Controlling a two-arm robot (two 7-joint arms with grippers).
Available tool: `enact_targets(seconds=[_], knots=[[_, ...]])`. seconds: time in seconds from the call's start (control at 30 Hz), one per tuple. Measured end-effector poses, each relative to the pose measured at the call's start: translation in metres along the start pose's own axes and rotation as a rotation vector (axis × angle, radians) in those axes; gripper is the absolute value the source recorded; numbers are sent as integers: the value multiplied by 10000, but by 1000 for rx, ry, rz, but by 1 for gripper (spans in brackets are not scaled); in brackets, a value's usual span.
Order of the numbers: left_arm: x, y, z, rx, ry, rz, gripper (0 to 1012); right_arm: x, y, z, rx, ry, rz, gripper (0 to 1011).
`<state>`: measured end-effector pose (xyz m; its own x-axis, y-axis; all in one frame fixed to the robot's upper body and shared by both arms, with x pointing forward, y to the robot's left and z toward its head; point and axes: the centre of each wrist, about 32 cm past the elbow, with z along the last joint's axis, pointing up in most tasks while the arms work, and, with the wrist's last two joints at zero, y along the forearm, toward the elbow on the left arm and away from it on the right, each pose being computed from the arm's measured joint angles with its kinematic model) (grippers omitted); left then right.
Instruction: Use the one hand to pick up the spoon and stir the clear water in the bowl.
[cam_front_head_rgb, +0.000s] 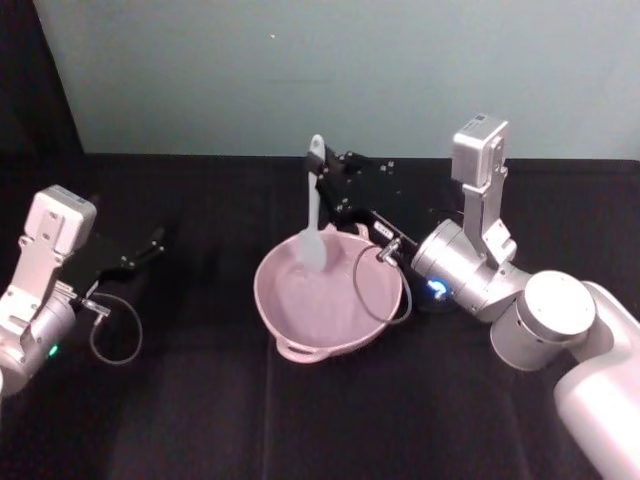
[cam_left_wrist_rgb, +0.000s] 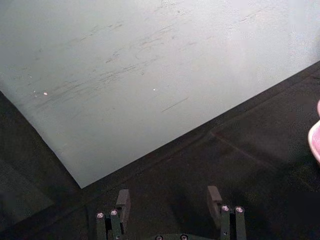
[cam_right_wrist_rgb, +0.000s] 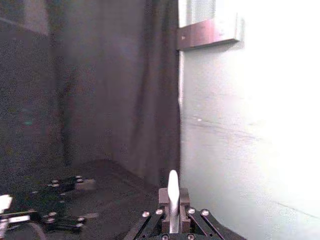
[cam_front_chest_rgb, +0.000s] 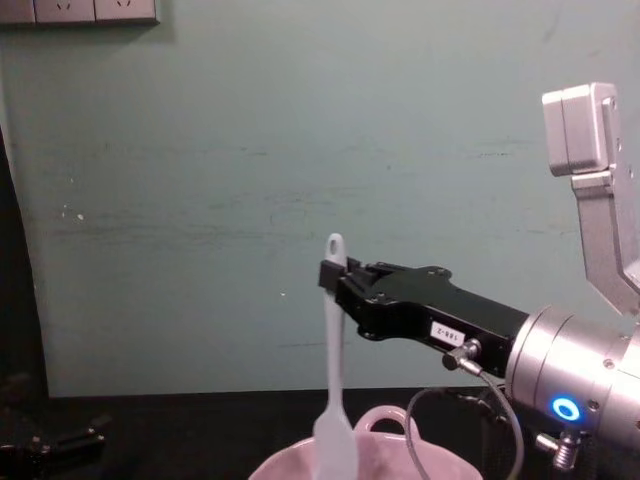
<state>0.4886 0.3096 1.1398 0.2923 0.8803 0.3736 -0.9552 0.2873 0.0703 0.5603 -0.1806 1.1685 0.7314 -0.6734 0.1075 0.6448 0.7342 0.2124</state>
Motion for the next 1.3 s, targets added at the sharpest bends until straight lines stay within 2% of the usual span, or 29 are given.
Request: enact_targets(seconds=[0.33, 0.53, 0.67, 0.83, 0.93, 1.1, 1.3], knots=[[0, 0, 0, 0, 0, 0, 1011, 130, -93, 41, -14, -53, -73, 114], [0, 0, 0, 0, 0, 0, 1011, 156, -256, 130, -37, -74, -74, 114], [0, 0, 0, 0, 0, 0, 1011, 118, -372, 169, -52, -73, -51, 114], [0, 0, 0, 0, 0, 0, 1011, -2, -491, 202, -49, -40, -9, 114], [0, 0, 0, 0, 0, 0, 1011, -81, -506, 197, -42, -20, 15, 114], [0, 0, 0, 0, 0, 0, 1011, -192, -416, 135, -31, 15, 44, 114], [0, 0, 0, 0, 0, 0, 1011, -232, -228, 47, -10, 49, 54, 114]])
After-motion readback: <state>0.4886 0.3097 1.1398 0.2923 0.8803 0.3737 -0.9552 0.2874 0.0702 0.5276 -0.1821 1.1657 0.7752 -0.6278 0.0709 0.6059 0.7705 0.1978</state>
